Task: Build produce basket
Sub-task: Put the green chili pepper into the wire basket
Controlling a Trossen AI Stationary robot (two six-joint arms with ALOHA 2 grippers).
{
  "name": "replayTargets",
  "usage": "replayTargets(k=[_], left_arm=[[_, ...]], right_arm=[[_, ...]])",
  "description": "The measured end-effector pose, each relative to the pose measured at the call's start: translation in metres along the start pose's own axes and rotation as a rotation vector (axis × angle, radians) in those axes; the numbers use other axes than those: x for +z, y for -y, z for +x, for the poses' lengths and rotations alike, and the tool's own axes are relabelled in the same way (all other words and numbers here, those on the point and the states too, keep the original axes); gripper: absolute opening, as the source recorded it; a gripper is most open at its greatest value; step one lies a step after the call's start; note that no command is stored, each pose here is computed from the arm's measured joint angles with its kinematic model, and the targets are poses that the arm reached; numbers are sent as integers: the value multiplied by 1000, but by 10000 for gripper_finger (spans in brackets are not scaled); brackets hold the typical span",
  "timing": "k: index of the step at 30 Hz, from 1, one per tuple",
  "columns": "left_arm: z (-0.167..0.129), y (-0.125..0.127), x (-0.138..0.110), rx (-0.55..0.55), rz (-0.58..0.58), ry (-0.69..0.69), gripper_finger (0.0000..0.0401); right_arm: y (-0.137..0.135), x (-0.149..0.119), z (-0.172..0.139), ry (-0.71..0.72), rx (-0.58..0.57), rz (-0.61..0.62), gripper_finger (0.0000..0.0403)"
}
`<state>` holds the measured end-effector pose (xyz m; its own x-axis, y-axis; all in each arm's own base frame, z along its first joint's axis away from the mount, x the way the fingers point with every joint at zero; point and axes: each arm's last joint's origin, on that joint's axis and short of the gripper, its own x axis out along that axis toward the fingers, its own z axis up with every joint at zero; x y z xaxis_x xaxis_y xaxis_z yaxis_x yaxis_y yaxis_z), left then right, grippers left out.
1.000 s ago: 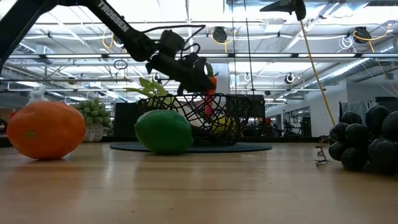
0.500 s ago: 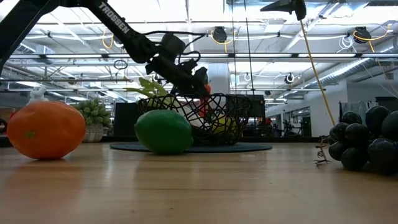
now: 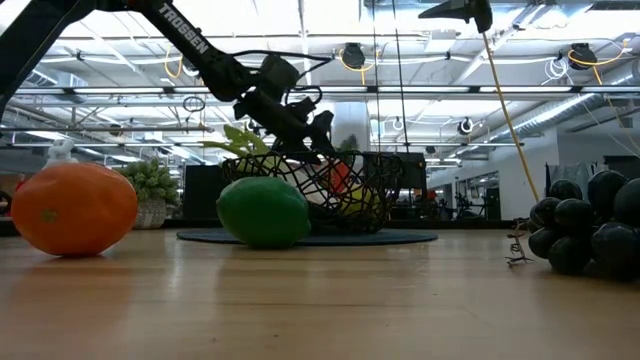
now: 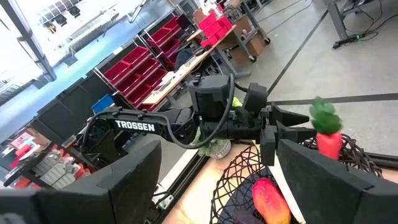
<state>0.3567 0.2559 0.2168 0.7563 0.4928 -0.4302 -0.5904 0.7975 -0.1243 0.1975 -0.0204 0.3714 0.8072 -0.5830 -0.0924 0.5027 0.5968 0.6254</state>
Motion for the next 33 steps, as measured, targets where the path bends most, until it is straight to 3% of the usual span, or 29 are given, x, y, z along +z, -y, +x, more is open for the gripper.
replayTargets(k=[7, 14, 23, 29, 33], left_arm=[[-23, 8, 38, -15, 18, 112, 263], [-83, 27, 81, -63, -28, 208, 237], [-159, 61, 88, -183, -219, 39, 182], [-207, 104, 70, -293, -280, -166, 136], [-232, 140, 51, -341, -271, -304, 106]], right_arm=[[-1, -1, 0, -18, 20, -53, 313], [-2, -1, -3, -72, 106, -195, 313], [1, 2, -15, -176, 205, -238, 313], [7, -3, -19, -274, 190, -207, 313], [13, -8, -20, -334, 147, -253, 313]])
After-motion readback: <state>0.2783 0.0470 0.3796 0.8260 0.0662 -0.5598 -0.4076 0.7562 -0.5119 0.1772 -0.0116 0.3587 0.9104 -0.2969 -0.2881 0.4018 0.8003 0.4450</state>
